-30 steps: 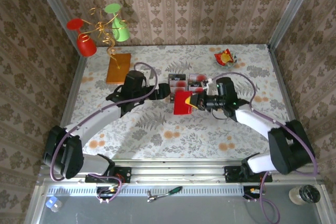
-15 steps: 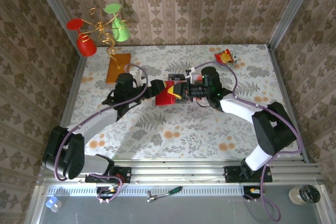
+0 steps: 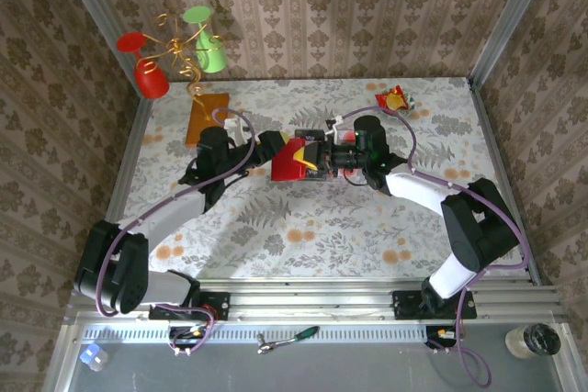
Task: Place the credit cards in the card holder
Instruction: Pass the card holder.
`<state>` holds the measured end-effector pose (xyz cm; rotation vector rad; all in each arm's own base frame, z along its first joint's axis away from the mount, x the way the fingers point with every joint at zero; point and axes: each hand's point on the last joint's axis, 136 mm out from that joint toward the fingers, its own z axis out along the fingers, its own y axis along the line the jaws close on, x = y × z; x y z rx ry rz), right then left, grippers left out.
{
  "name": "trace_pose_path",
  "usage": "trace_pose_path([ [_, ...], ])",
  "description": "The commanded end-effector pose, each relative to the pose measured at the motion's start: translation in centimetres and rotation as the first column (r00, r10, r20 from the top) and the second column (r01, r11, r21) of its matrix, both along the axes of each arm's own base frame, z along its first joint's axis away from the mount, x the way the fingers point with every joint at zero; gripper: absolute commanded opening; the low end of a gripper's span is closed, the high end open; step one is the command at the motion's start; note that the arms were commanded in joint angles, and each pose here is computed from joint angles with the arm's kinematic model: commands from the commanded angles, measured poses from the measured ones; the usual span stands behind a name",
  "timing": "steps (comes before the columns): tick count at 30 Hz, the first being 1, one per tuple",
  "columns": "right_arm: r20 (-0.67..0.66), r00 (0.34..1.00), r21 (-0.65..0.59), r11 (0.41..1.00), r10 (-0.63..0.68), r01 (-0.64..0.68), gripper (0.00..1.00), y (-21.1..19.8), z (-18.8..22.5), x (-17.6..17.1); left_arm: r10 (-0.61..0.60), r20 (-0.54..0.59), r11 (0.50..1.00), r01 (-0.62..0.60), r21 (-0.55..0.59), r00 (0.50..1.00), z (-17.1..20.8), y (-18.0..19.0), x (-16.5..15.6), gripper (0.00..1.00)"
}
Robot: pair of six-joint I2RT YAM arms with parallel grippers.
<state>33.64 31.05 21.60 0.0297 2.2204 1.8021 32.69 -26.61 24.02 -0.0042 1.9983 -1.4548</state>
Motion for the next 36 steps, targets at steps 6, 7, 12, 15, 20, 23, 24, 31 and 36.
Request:
trace_pose_path([
  [6, 0.050, 0.998, 0.052, 0.998, 0.024, -0.027, 0.01, 0.4, 2.3, -0.1, -0.045, 0.046, 0.998, 0.047, -0.046, 0.998, 1.1, -1.3, -0.8, 0.55],
  [7, 0.050, 0.998, 0.053, 0.998, 0.025, -0.028, 0.01, 0.4, 2.3, -0.1, -0.047, 0.043, 0.998, 0.049, -0.045, 0.998, 1.0, -1.3, -0.8, 0.54],
  [12, 0.049, 0.998, 0.053, 0.998, 0.024, -0.027, 0.01, 0.4, 2.3, -0.1, -0.053, 0.040, 0.997, 0.055, -0.053, 0.998, 0.7, -1.6, -0.8, 0.44],
  [15, 0.044, 0.999, 0.051, 0.998, 0.026, -0.028, 0.00, 0.4, 2.1, -0.1, -0.041, 0.034, 0.997, 0.043, -0.060, 0.999, 0.4, -1.5, -0.7, 0.41],
  [20, 0.036, 0.999, 0.045, 0.999, 0.022, -0.024, 0.00, 0.3, 1.6, 0.0, -0.021, 0.037, 0.998, 0.023, -0.058, 0.999, 0.3, -1.2, -0.7, 0.40],
  [23, 0.029, 0.999, 0.040, 0.999, 0.014, -0.016, 0.00, 0.1, 1.3, 0.1, -0.011, 0.038, 0.998, 0.013, -0.058, 0.999, 0.4, -1.0, -0.6, 0.39],
  [24, 0.027, 1.000, 0.039, 0.999, 0.012, -0.013, 0.00, 0.0, 1.2, 0.1, -0.010, 0.038, 0.998, 0.012, -0.058, 0.999, 0.4, -0.9, -0.6, 0.38],
  [31, 0.014, 1.000, 0.032, 0.999, 0.008, -0.008, 0.00, -0.1, 0.7, 0.3, -0.002, 0.049, 0.997, 0.006, -0.073, 0.999, 0.9, -0.8, -0.6, 0.37],
  [36, 0.004, 1.000, 0.027, 1.000, -0.004, 0.004, 0.00, -0.3, 0.2, 0.5, -0.001, 0.054, 0.997, 0.005, -0.080, 0.999, 1.1, -0.6, -0.6, 0.33],
])
